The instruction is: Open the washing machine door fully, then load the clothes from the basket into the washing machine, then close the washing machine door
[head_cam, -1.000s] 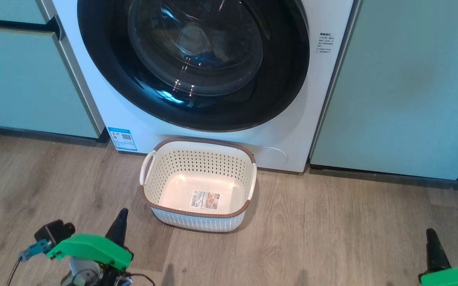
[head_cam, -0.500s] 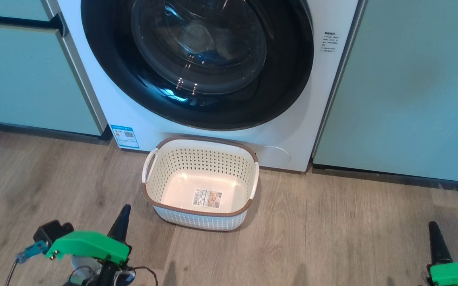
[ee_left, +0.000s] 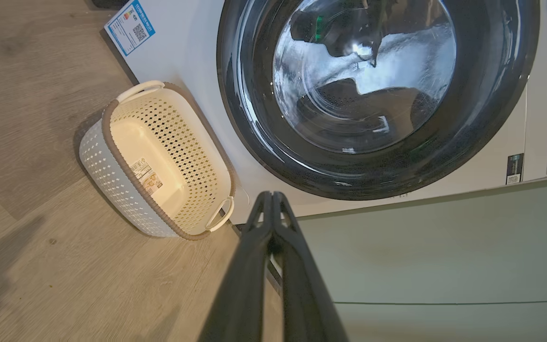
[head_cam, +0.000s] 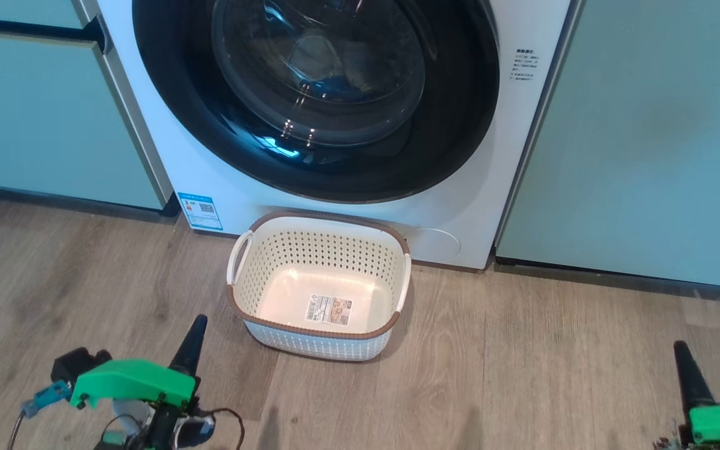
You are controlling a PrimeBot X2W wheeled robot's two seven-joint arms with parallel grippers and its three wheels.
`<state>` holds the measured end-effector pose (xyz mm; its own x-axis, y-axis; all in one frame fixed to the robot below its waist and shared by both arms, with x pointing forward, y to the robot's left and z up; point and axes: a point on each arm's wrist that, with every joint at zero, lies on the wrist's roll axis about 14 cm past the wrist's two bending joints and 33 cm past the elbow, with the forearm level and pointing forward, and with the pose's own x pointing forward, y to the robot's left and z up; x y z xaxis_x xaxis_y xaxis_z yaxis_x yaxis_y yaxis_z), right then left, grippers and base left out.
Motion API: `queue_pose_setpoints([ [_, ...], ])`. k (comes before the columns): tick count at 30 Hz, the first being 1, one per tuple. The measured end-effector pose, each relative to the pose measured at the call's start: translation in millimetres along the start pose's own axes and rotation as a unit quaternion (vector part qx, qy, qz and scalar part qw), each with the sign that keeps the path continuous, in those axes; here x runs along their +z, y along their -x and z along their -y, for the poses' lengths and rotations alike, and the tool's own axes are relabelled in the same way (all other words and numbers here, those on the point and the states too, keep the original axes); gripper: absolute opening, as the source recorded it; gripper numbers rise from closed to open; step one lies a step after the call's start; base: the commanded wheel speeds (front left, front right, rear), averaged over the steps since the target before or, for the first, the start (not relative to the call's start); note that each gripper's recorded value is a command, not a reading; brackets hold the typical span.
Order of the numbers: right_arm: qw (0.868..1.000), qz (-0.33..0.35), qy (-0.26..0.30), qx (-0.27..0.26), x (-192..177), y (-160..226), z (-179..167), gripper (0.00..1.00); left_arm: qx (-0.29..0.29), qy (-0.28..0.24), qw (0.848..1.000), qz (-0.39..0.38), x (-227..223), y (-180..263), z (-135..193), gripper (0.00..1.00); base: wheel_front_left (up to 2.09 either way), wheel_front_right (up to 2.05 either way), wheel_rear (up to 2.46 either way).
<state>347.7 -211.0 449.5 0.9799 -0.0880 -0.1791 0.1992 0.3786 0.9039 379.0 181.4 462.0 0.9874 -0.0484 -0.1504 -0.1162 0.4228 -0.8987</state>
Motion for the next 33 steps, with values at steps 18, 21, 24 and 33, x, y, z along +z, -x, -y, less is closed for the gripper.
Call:
queue_pose_setpoints([
  [18, 0.995, -0.009, -0.098, 0.019, 1, -10, -13, 0.00, -0.013, 0.102, 0.995, 0.009, 6, 0, 7, 0.00, 0.00, 0.00, 0.00],
  [21, 0.994, -0.011, -0.107, 0.022, 1, -11, -16, 0.00, -0.014, 0.113, 0.993, 0.009, 6, 1, 8, 0.00, 0.00, 0.00, 0.00],
  [24, 0.992, -0.013, -0.123, 0.023, 1, -11, -16, 0.00, -0.017, 0.129, 0.991, 0.009, 7, 1, 10, 0.00, 0.00, 0.00, 0.00],
  [33, 0.985, -0.021, -0.168, 0.028, -1, -13, -19, 0.00, -0.027, 0.177, 0.984, 0.014, 11, 1, 13, 0.00, 0.00, 0.00, 0.00],
])
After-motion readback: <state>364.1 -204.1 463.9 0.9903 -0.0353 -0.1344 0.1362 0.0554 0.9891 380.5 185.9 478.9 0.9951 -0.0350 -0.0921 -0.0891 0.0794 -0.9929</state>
